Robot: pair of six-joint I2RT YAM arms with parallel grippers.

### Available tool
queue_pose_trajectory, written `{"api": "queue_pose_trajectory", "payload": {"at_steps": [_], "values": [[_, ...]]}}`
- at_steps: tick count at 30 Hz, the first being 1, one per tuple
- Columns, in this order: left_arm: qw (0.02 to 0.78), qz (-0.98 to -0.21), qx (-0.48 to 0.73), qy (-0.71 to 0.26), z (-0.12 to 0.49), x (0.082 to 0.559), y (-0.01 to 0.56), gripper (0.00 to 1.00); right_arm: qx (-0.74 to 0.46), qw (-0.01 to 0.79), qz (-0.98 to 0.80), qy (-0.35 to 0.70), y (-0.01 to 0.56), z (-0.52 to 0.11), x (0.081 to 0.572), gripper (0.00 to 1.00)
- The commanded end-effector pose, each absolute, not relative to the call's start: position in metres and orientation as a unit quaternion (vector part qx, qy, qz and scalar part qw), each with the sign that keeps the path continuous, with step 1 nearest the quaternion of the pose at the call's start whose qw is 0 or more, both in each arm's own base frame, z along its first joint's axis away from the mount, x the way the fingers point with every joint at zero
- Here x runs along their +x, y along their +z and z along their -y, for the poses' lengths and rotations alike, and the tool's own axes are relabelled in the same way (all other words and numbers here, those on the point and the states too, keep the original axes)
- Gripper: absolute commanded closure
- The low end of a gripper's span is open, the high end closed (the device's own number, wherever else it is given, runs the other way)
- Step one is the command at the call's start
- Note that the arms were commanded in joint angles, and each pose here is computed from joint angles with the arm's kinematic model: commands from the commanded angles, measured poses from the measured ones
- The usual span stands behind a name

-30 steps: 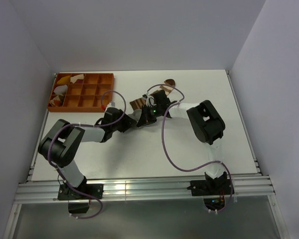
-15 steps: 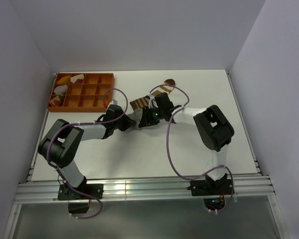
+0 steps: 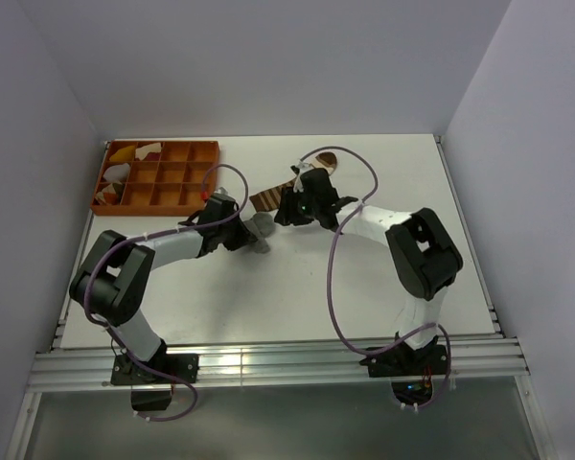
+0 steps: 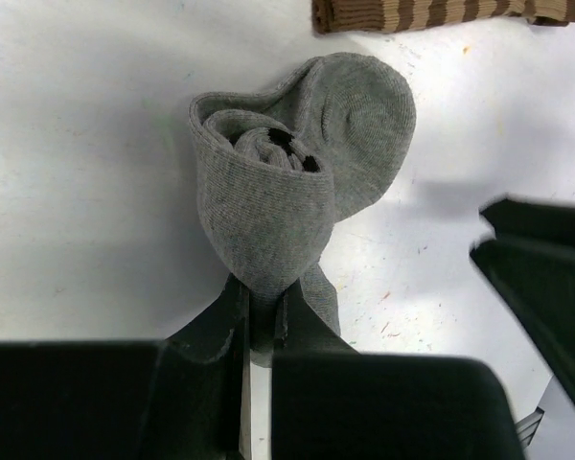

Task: Roll the socks
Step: Roll the sock at the center of the board.

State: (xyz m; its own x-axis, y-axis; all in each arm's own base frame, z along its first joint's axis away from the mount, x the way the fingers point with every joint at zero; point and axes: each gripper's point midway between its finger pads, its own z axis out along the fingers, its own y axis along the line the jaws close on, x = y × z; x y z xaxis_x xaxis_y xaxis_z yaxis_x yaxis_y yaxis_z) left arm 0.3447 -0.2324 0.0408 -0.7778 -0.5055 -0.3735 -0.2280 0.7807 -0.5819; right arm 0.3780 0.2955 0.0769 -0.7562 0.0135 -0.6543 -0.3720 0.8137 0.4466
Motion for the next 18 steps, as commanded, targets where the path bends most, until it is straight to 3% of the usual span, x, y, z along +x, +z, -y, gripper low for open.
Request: {"api": "queue_pose_trajectory", "payload": {"at_steps": [1,5,18], "values": [[0.244,-0.926,-0.189,-0.218,0.214,0.329,0.028,1.0,-0.065,0.348,-0.892,0.281,0.081,-0.303,0.403,0.49],[0.241,-0.927,-0.184,-0.22,0.214,0.329,0.027,1.0,-0.07,0.332,-0.886,0.314,0.07,-0.318,0.403,0.45],[0.238,-0.928,-0.185,-0.22,0.207,0.33,0.027,1.0,-0.075,0.287,-0.882,0.367,0.04,-0.347,0.407,0.46]]}}
